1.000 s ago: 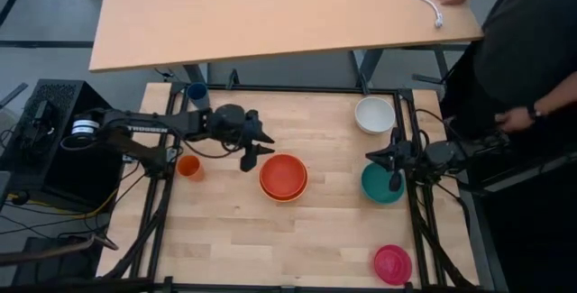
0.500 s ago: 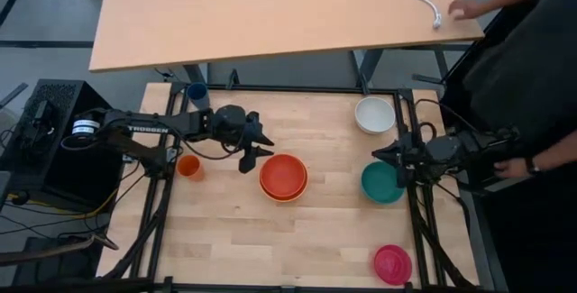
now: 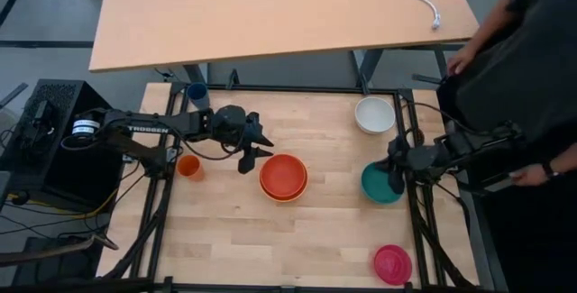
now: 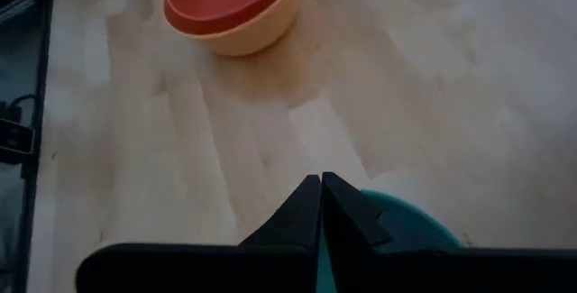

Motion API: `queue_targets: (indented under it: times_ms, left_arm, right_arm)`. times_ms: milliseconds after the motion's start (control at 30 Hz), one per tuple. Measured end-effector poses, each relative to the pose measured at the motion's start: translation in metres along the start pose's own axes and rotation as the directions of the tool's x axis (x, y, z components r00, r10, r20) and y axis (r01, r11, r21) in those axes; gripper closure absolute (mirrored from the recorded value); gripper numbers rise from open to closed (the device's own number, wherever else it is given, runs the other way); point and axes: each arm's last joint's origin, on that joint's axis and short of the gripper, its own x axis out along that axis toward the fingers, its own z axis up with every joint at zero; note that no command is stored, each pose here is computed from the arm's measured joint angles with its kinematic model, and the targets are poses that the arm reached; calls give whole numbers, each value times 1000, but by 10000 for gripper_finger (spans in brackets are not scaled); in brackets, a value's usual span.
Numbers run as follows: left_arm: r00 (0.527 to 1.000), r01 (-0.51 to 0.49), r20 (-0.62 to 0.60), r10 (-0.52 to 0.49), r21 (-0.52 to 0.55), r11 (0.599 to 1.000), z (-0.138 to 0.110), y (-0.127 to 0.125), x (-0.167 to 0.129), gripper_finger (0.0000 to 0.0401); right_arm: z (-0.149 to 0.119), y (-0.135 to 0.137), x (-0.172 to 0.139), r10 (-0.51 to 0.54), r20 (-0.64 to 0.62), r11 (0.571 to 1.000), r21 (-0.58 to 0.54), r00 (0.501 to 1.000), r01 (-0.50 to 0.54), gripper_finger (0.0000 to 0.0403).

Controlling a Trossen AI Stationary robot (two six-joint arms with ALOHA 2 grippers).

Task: Nest bowls inside each other
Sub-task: Stack the blue bowl on top of the orange bowl

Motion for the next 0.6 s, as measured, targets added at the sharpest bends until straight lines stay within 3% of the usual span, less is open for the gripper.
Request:
queue_targets:
  times_ms: [367,600]
  left_arm:
    - [1000,29,-7,-29,3,1000,-1,-1,0,270]
    - [999,34,-8,-34,22,999,-1,-1,0,269]
  right_arm:
    - [-4,7,20,-92,-161,994,51,983,101,389]
    - [-4,18,43,-131,-259,990,23,957,141,297]
